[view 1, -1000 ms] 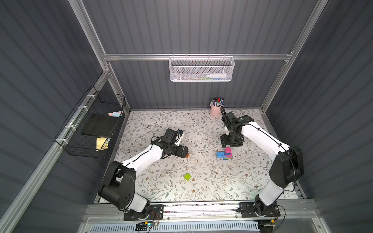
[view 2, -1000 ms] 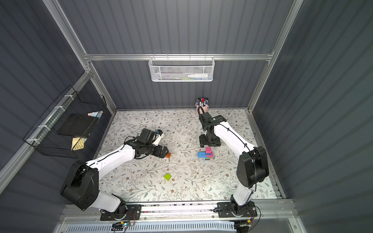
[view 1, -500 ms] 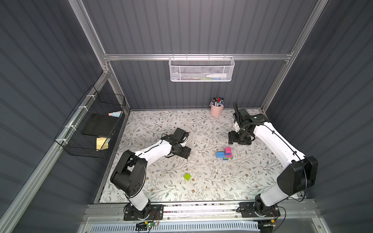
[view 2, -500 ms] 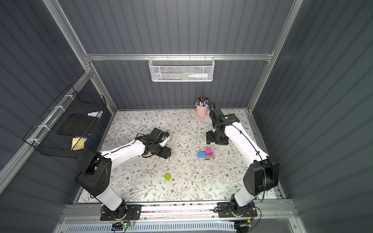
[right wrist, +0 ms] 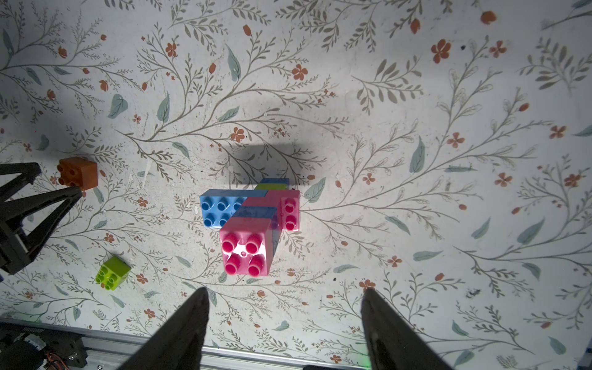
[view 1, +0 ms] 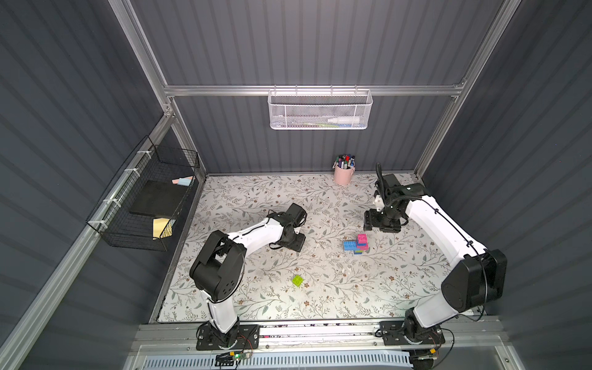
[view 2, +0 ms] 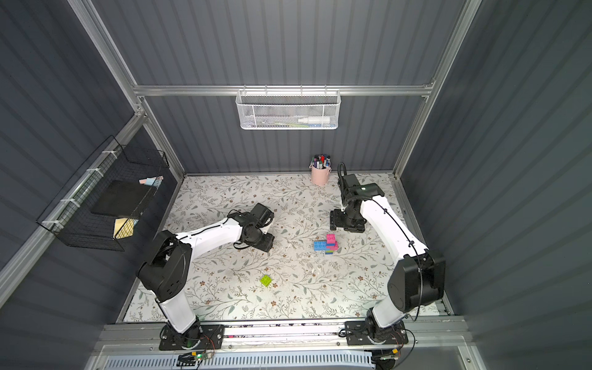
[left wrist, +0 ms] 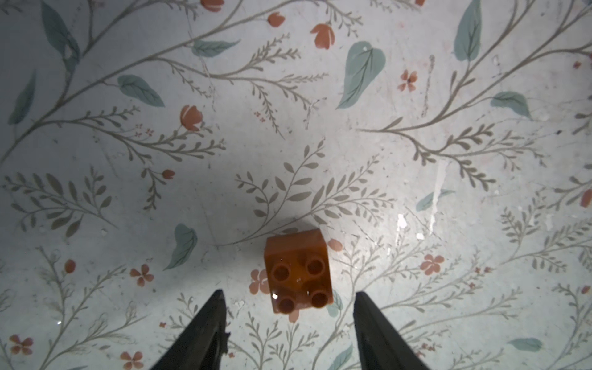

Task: Assemble the number 4 with lego
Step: Assemble the lego brick with the lego brick, then move the lego brick at the center of the board.

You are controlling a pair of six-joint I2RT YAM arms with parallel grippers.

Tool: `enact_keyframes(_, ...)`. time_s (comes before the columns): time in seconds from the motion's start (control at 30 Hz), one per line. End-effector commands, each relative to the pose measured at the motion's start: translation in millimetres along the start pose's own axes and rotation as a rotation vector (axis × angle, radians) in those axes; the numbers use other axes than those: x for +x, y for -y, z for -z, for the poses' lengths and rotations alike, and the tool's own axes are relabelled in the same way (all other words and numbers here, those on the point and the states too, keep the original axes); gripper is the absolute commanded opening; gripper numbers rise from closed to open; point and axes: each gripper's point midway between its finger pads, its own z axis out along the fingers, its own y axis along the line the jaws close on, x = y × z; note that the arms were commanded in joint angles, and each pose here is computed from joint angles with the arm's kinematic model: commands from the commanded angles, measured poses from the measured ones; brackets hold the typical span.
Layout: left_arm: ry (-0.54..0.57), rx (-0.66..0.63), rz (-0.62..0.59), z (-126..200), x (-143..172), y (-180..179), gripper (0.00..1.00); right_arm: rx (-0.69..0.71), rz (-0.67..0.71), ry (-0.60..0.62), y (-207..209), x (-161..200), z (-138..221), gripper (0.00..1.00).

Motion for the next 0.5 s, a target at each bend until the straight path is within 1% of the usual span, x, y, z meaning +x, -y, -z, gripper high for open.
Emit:
enact_keyframes(0.0, -0.032, -0.034, 0.042, -0.2, 4.7, -1.1, 0.56, -0.038, -0.012, 0.007, 1.2, 2.1, 2.3, 0.75)
enact_keyframes(0.1, -0.033, -0.037, 0.054, -3.3, 5.9, 0.6, 0.55, -0.068, -0.039, -0.006, 3.6, 3.7, -1.4, 0.76)
enact_keyframes(0.2, -0.029, -0.043, 0.053, -4.6, 3.7, 0.9, 0.55, -0.126, -0.143, -0.037, 9.3, 8.1, -10.8, 0.76)
enact_keyframes(0.3, -0.023, -0.047, 0.051, -5.8, 0.1, 0.8, 0.55, -0.289, -0.244, -0.054, -3.8, 9.4, -19.3, 0.79)
enact_keyframes(0.37, -0.028, -0.049, 0.048, -7.1, 0.1, 0.6, 0.55, -0.375, -0.283, -0.058, -12.3, 8.0, -23.3, 0.8)
enact_keyframes(0.4, -0.03, -0.051, 0.048, -8.0, 0.5, 0.1, 0.54, -0.411, -0.298, -0.07, -16.5, 8.7, -24.5, 0.8)
enact_keyframes(0.47, -0.031, -0.053, 0.046, -8.6, 1.3, -0.2, 0.54, -0.435, -0.319, -0.079, -19.2, 9.6, -30.3, 0.8)
